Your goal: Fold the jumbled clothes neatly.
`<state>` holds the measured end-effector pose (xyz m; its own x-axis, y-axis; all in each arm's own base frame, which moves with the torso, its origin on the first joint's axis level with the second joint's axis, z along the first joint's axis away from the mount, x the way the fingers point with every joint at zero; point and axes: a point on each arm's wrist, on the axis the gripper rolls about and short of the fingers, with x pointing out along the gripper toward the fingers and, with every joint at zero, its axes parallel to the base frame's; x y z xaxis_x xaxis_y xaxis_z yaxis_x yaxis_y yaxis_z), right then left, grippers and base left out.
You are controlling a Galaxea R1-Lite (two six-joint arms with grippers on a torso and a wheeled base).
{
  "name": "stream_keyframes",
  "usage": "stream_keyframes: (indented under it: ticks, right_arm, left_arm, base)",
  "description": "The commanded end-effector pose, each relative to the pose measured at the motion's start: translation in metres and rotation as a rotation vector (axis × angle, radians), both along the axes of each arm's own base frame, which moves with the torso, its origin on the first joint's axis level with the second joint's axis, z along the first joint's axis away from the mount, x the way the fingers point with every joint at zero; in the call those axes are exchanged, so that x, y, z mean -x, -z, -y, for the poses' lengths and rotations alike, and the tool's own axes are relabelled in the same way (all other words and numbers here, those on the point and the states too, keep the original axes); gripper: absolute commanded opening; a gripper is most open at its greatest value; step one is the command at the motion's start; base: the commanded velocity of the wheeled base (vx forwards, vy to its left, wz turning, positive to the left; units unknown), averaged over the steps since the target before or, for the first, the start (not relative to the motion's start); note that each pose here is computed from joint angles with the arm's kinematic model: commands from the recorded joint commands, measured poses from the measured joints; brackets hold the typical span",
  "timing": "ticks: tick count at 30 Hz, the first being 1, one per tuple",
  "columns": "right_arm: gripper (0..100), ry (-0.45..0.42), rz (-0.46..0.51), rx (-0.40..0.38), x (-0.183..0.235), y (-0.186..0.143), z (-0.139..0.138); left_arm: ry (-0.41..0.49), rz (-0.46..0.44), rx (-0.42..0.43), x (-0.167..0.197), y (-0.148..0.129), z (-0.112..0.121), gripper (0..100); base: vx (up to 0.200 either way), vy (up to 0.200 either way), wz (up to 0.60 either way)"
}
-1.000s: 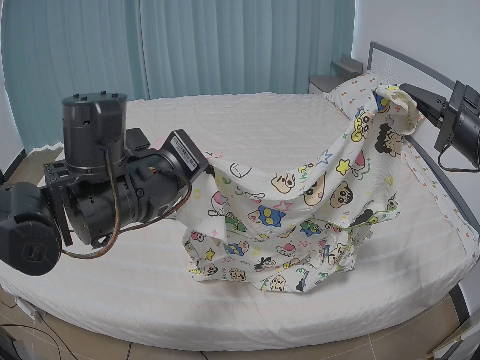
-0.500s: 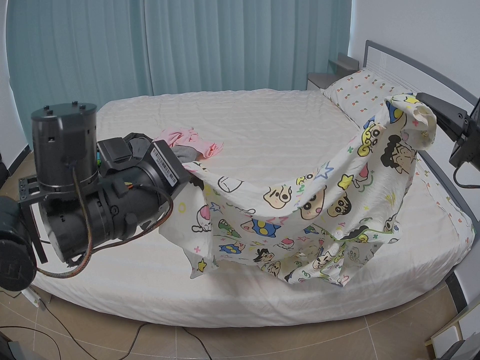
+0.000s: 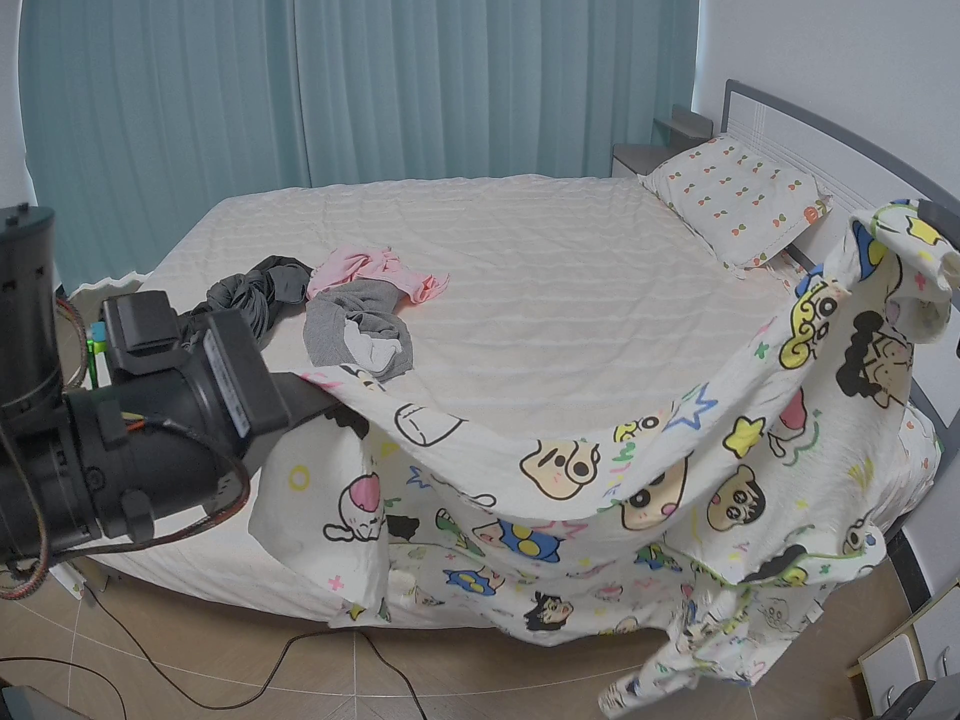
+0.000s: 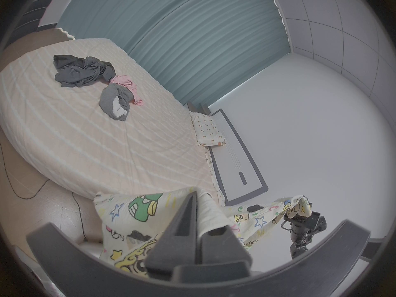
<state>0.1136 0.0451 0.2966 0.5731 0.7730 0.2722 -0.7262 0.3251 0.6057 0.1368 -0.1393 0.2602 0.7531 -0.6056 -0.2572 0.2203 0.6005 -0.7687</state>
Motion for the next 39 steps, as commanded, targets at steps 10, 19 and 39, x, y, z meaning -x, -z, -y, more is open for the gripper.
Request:
stream_keyframes:
  ticks: [10,19,39]
  right_arm:
    - [0,0.068,-0.193,0.048,-0.048,0.035,-0.002]
    - [0,0.144,-0.273,0.056,-0.078,0.049,0.006]
    - [0,0.197,-0.337,0.061,-0.142,0.078,-0.001]
  left_arm:
    - [-0.058,-0.18,-0.151,-0.042,0.055,0.023,0]
    - [-0.097,-0.203,-0.085,-0.082,0.072,0.039,0]
    - [-0.127,-0.206,-0.081,-0.156,0.087,0.078,0]
  base:
    - [0.0,0.0,0.0]
    - [0.0,0.0,0.0]
    - [0.2,0.0,0.0]
